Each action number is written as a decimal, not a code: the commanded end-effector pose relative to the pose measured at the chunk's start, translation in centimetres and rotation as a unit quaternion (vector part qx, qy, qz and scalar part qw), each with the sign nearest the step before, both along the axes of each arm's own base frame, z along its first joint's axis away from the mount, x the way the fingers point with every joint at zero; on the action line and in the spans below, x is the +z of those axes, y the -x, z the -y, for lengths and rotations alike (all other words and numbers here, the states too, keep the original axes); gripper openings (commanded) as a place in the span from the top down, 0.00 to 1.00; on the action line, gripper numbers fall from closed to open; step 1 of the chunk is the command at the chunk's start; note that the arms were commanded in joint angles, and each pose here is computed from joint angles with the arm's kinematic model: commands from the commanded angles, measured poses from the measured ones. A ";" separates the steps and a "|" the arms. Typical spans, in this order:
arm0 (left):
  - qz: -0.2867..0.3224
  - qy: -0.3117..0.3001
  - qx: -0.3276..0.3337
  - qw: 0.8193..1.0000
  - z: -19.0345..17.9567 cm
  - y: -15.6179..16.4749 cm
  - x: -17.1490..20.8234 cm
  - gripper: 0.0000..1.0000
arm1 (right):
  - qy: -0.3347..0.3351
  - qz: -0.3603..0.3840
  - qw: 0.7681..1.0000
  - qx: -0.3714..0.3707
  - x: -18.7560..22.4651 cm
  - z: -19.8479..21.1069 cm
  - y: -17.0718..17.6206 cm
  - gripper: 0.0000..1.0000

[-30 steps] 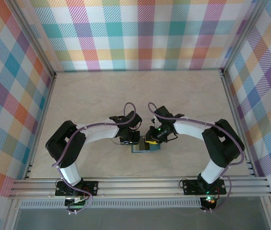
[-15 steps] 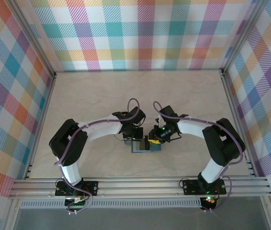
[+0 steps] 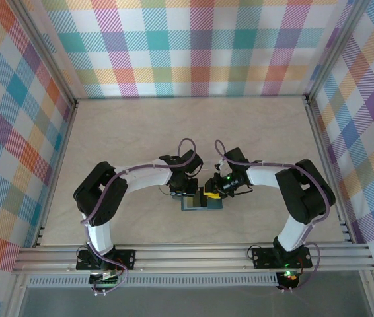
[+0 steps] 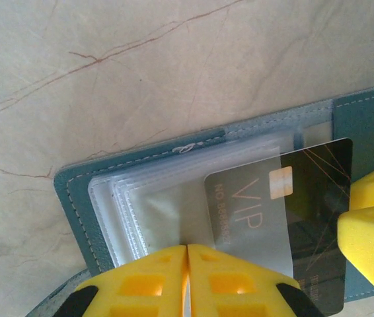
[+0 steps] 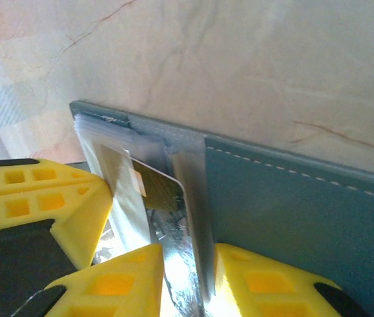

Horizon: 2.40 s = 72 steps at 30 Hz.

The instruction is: Take the credit cards out of the card holder

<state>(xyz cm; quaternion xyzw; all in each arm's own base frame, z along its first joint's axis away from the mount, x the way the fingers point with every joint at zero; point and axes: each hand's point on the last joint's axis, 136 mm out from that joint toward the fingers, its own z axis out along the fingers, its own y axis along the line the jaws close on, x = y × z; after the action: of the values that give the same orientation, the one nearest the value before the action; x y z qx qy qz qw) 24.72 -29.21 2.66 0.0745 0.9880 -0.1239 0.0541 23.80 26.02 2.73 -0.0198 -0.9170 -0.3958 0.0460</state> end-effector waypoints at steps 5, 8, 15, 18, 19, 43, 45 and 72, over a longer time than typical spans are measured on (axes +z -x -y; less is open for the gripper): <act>-0.046 -0.083 -0.018 0.995 -2.8 2.7 -3.9 0.90 | -0.035 -0.015 0.999 0.012 -0.6 -0.8 0.6 0.77; -0.046 -0.082 -0.016 0.995 -2.7 2.7 -3.9 0.90 | -0.046 -0.016 0.999 0.012 -0.4 -1.0 0.6 0.78; -0.042 -0.080 -0.009 0.996 -2.9 2.7 -3.7 0.90 | -0.053 -0.009 0.999 0.010 0.0 -0.8 0.6 0.86; -0.039 -0.081 -0.009 0.996 -3.0 2.7 -3.6 0.90 | -0.037 0.000 0.999 0.007 0.0 -0.2 0.6 0.89; -0.037 -0.082 -0.008 0.996 -3.1 2.7 -3.5 0.90 | -0.030 0.005 1.000 0.005 0.0 0.1 0.6 0.89; 0.016 -0.029 -0.022 0.999 -1.9 1.7 0.2 0.86 | 0.056 0.155 0.986 0.011 6.7 3.7 -1.3 0.94; 0.021 -0.008 -0.030 0.999 -1.0 1.4 1.1 0.85 | 0.061 0.187 0.980 0.021 7.7 3.8 -2.1 0.97; 0.048 -0.005 0.047 0.998 -7.5 3.2 4.6 0.80 | 0.145 0.533 0.696 0.458 15.5 0.9 -12.9 1.00</act>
<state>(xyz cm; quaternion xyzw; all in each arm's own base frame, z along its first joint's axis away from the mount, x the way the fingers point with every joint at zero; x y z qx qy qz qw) 21.70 -23.09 6.73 0.0610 0.9861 -0.1131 0.1054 36.93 25.66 18.83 0.5339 -0.7723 -0.1579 -0.3059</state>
